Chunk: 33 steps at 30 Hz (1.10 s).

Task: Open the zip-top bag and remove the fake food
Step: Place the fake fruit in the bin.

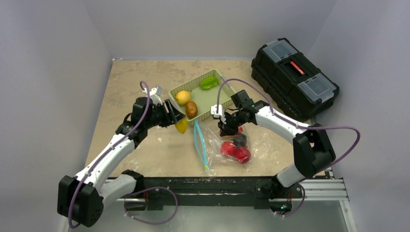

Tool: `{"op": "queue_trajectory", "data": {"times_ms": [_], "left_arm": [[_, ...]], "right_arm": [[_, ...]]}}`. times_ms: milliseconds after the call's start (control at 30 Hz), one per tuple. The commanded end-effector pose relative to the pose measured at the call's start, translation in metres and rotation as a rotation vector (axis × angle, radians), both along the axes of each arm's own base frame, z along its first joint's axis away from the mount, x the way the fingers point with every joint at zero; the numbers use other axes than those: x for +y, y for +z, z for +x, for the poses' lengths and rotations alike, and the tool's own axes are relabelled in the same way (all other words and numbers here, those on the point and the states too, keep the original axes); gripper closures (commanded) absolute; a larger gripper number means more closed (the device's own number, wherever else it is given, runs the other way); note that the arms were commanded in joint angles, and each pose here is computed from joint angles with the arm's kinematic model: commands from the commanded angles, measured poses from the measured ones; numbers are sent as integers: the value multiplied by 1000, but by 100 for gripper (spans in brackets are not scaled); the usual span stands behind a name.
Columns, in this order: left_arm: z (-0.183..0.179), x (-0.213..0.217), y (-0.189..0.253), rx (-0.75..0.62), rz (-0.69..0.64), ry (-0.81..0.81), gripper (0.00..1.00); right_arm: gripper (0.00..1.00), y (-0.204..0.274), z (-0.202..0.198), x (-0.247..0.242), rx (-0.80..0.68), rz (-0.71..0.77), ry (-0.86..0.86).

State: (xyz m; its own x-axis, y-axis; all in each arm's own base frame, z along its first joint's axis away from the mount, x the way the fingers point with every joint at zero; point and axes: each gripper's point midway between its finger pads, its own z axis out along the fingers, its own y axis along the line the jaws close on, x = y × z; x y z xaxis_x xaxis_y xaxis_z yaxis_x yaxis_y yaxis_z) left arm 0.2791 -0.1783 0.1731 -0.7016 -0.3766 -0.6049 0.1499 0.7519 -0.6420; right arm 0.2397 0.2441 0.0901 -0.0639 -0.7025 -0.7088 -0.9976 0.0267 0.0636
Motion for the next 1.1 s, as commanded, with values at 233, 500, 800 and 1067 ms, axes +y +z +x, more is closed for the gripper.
{"op": "queue_trajectory", "data": {"times_ms": [233, 500, 800, 1067], "left_arm": [[26, -5, 29, -89, -36, -28, 98], [33, -5, 28, -82, -40, -32, 98], [38, -6, 27, -73, -40, -35, 98], [41, -7, 28, -69, -44, -40, 98]], "right_arm": [[82, 11, -1, 0, -32, 23, 17], [82, 10, -1, -1, -31, 22, 18], [81, 11, -1, -1, -33, 23, 18], [81, 11, -1, -1, -35, 23, 18]]}}
